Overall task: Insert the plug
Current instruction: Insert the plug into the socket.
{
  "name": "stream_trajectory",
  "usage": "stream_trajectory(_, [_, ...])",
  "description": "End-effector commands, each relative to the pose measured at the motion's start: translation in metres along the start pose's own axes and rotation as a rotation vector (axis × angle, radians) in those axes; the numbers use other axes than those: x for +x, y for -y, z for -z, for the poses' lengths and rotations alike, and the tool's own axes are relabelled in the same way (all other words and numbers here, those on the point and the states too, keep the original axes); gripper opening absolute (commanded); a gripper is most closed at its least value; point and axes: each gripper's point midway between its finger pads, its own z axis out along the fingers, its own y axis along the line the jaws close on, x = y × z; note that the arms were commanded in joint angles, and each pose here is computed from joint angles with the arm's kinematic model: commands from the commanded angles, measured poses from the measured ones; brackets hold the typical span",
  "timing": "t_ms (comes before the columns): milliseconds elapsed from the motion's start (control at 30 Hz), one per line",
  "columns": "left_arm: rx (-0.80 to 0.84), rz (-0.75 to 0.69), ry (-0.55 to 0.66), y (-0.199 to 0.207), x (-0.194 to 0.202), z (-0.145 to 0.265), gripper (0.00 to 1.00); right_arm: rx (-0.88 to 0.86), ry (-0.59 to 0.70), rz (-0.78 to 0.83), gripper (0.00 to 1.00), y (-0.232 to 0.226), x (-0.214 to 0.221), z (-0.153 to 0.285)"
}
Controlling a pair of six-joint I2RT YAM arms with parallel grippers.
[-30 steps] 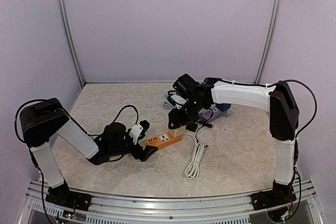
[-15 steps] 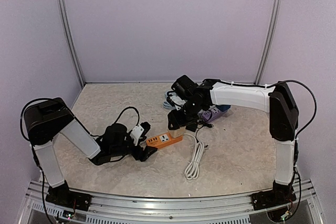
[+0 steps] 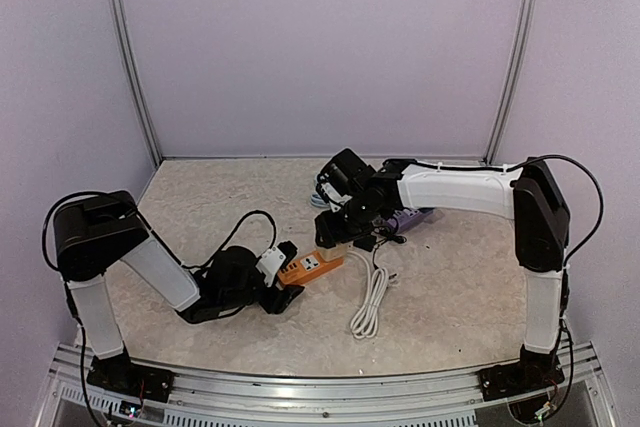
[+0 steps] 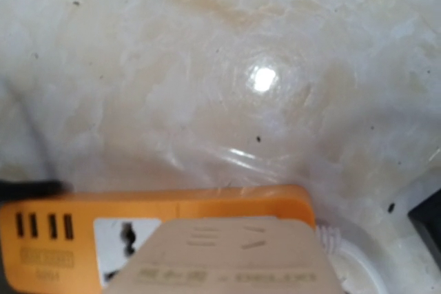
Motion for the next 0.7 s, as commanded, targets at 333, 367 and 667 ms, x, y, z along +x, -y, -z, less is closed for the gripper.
stream_trajectory(333, [0.016,0.011,-0.038,0.013,0.01,-0.007,0.64,0.069,-0.168,0.05,0.0,0.007,0.065,-0.05])
stream_trajectory(367, [0.014,0.011,-0.038,0.013,0.01,-0.007,0.64,0.075,-0.167,0.051,0.0,0.009,0.066,-0.05])
stream_trajectory(667, [0.006,0.011,-0.034,0.012,0.006,-0.007,0.65,0.072,-0.166,0.055,0.0,0.007,0.064,-0.053])
